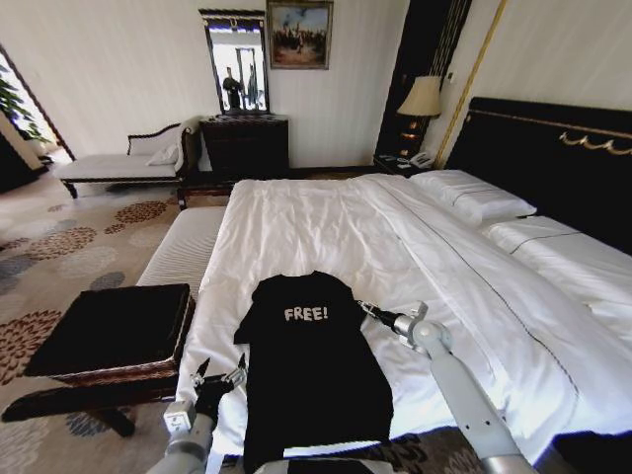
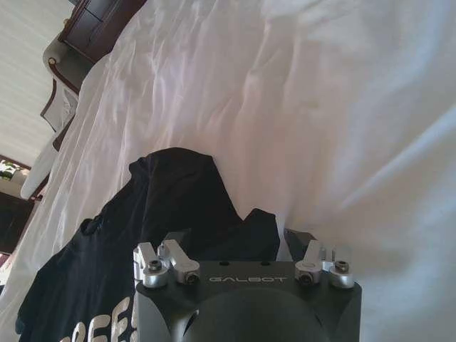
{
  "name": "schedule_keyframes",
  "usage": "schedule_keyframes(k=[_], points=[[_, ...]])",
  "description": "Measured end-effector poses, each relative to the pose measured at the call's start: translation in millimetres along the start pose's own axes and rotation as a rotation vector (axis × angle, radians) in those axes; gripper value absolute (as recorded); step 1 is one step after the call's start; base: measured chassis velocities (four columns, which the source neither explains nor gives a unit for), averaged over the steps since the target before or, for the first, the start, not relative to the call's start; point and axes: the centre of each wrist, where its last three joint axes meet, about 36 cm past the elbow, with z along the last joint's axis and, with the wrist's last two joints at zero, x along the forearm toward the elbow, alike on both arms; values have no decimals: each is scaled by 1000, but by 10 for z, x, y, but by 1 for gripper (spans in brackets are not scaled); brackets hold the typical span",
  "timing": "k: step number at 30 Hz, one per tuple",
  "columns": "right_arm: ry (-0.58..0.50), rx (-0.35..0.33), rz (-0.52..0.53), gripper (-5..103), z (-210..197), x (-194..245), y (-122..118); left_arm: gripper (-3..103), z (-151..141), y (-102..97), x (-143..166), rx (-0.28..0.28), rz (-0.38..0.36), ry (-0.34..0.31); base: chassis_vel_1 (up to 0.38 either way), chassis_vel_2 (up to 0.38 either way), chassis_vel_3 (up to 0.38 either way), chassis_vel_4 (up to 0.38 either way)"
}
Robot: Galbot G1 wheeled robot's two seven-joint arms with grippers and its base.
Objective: Fold the clothes on the bed and place them into the basket.
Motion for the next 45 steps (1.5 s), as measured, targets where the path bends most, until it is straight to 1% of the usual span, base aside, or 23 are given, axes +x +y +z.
schedule_keyframes(k=[4, 6, 8, 10, 14, 16, 17, 18, 19, 20, 26, 28, 30, 31, 33, 35, 36, 41, 45], points=[[-6, 1, 7, 52, -27, 50, 4, 100, -14, -15, 17, 11, -3, -2, 0, 0, 0, 0], [-7, 3, 7, 52, -33, 57, 5, 100, -14, -16, 18, 11, -3, -2, 0, 0, 0, 0], [-10, 9, 8, 41, -54, 73, 10, 100, -14, -18, 20, 14, -3, -1, 0, 0, 0, 0], [-10, 9, 8, 41, -58, 73, 12, 100, -15, -18, 20, 15, -3, -1, 0, 0, 0, 0], [-9, 13, 10, 19, -68, 64, 17, 100, -20, -10, 24, 24, -8, 0, 0, 0, 0, 0], [-8, 13, 11, 19, -68, 63, 16, 100, -20, -8, 25, 26, -8, 0, 0, 0, 0, 0], [-9, 13, 11, 9, -72, 61, 19, 100, -20, -4, 25, 30, -10, 1, 0, 0, 0, 0], [-10, 14, 11, 9, -76, 60, 21, 100, -21, -3, 24, 35, -11, 2, 0, 0, 0, 0], [-11, 15, 11, 3, -81, 58, 23, 100, -19, -4, 23, 37, -11, 2, 0, 0, 0, 0], [-12, 17, 12, 2, -88, 59, 26, 100, -18, -4, 20, 38, -11, 2, 0, 0, 0, 0], [-44, 42, 23, 0, -216, 106, 54, 100, -18, -7, 9, 39, -14, -1, 0, 0, 0, 0], [-77, 55, 37, 0, -320, 121, 110, 100, -20, -4, 8, 38, -14, -2, 0, 0, 0, 0], [-100, 88, 57, 0, -419, 121, 150, 100, -23, 1, 7, 35, -13, -3, 0, 0, 0, 0], [-100, 88, 57, 0, -419, 121, 150, 100, -23, 1, 7, 35, -13, -3, 0, 0, 0, 0], [-113, 111, 71, 0, -486, 118, 174, 100, -31, 0, 10, 34, -12, -5, 0, 0, 0, 0], [-128, 149, 107, 0, -579, 91, 210, 100, -47, 0, 18, 35, -12, -9, 0, 0, 0, 0], [-128, 149, 107, 0, -579, 91, 210, 100, -47, 0, 18, 35, -12, -9, 0, 0, 0, 0], [-141, 210, 175, 0, -665, 36, 218, 100, -56, 8, 46, 35, -18, -9, 0, 0, 0, 0], [-150, 236, 194, 0, -659, 23, 204, 100, -56, 8, 50, 37, -20, -9, 0, 0, 0, 0]])
